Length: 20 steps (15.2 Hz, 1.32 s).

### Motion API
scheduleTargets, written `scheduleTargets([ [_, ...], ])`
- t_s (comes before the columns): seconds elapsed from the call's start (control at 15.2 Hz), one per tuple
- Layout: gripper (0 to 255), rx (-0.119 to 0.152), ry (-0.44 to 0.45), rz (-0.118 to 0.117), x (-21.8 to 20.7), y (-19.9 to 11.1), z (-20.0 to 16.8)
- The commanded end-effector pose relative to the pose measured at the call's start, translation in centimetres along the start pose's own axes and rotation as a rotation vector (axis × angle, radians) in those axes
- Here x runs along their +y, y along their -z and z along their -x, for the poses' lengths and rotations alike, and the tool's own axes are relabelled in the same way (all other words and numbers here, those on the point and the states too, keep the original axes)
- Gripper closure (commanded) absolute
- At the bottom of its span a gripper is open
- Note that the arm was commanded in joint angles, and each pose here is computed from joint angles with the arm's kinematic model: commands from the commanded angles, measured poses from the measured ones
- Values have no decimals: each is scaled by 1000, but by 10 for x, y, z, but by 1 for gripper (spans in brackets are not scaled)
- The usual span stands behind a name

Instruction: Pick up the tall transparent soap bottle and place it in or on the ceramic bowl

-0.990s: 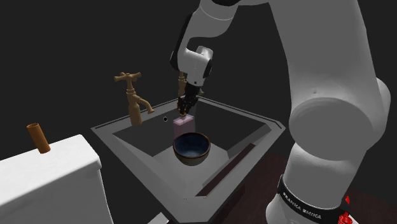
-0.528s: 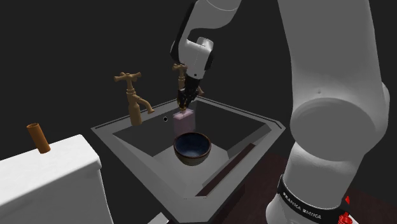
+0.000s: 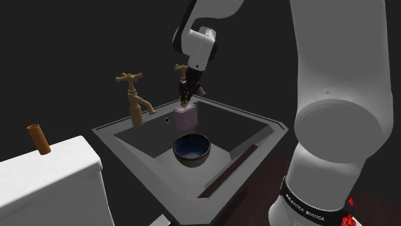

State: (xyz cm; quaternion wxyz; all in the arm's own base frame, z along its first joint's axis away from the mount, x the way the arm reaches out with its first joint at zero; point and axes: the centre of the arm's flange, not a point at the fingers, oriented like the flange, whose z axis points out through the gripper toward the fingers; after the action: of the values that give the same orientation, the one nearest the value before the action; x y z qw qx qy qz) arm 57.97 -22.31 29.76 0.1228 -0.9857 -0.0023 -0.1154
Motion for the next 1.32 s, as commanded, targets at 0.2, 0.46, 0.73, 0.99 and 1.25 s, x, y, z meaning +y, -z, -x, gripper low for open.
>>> scheduleTargets([
  [0.2, 255, 0, 0, 0, -7, 25, -6],
  [0.46, 255, 0, 0, 0, -11, 41, -10],
  [0.73, 255, 0, 0, 0, -39, 63, 29],
  [0.99, 255, 0, 0, 0, -67, 85, 68],
  [1.25, 255, 0, 0, 0, -97, 108, 110],
])
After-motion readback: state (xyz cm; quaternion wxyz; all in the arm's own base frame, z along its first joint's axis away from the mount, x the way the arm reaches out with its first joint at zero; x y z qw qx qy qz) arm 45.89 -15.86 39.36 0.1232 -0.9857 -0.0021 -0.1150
